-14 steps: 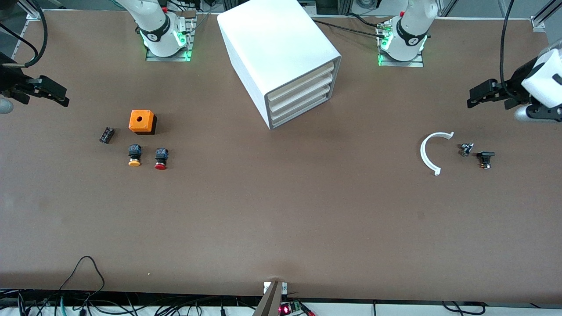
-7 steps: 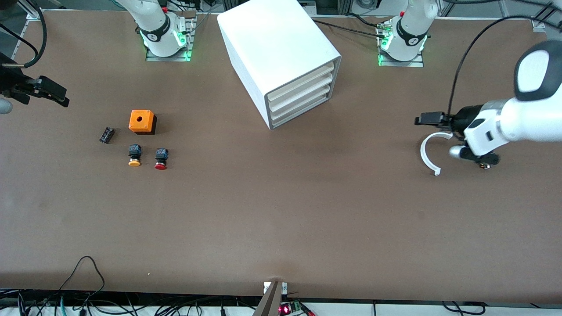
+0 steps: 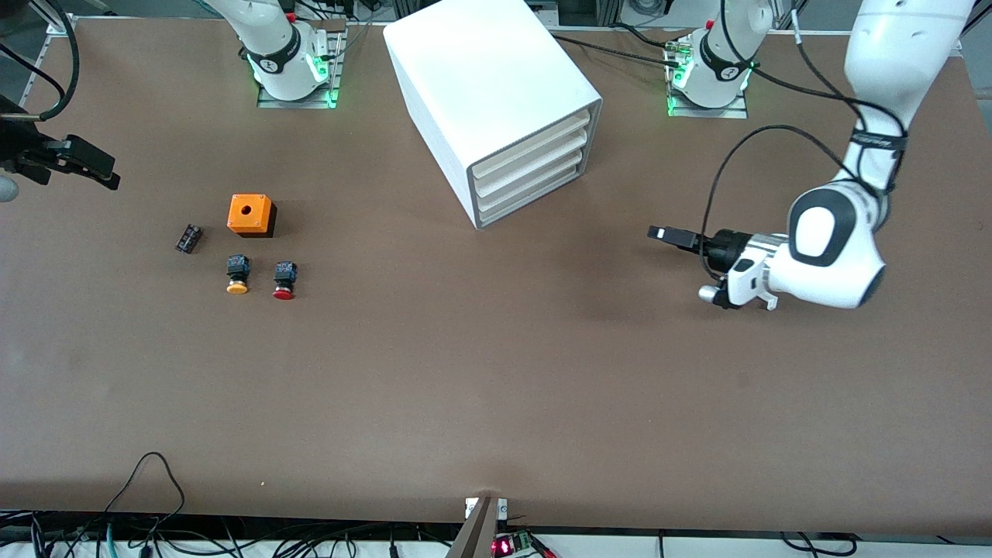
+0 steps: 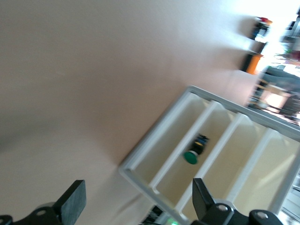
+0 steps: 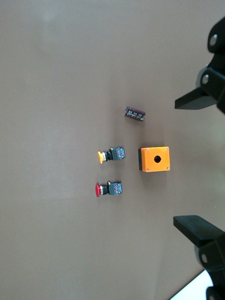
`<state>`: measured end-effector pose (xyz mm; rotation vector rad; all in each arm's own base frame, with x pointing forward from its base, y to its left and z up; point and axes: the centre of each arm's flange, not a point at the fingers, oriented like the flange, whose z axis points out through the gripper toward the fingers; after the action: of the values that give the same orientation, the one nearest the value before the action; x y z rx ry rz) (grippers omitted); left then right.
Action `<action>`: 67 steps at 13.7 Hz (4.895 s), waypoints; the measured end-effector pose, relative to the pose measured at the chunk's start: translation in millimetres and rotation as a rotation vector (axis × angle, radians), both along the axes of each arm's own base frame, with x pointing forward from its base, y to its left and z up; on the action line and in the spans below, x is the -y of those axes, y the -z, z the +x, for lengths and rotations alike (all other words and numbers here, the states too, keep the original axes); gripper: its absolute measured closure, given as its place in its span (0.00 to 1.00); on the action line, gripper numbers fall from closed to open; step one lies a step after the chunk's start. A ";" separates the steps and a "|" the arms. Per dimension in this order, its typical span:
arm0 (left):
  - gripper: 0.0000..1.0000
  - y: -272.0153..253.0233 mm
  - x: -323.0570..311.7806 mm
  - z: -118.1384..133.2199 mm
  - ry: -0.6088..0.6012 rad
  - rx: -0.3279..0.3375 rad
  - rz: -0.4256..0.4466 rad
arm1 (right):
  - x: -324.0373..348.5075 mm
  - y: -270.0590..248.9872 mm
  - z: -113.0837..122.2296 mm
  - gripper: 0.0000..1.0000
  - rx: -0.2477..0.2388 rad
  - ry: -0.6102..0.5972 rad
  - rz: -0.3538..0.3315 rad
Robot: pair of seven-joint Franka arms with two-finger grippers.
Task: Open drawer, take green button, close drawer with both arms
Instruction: 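Move the left gripper toward the handle of the lowest drawer, then grasp the drawer handle with the left gripper and pull it open, then reach the right gripper over the green button while the left gripper withdraws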
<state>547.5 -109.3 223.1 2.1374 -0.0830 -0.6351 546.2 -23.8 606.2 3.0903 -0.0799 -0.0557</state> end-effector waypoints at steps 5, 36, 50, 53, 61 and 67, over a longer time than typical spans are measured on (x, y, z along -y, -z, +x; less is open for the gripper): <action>0.00 59.6 76.4 -52.3 0.097 -0.007 -0.146 | -2.0 4.9 2.7 0.00 -0.008 -0.003 0.000; 0.59 52.5 50.5 -30.7 -0.081 0.221 -0.059 | -221.0 123.3 60.7 0.00 0.005 -0.390 0.085; 0.00 -238.1 -139.1 23.6 0.071 0.784 0.389 | -574.8 192.7 -46.9 0.00 0.017 -1.452 0.143; 0.00 -341.7 -156.2 5.9 0.202 0.715 0.606 | -583.1 226.8 -46.3 0.00 -0.003 -1.611 0.155; 0.00 -390.3 -100.7 0.2 0.295 0.626 0.823 | -621.6 296.7 -74.9 0.00 -0.021 -1.721 0.131; 0.00 -389.9 -106.4 3.0 0.175 0.573 0.869 | -630.9 317.6 -81.4 0.00 -0.013 -1.716 0.136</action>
<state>550.5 -2.9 613.0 3.1335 -0.3634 -0.1141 464.8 607.1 288.6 2.1535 2.3688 -0.0003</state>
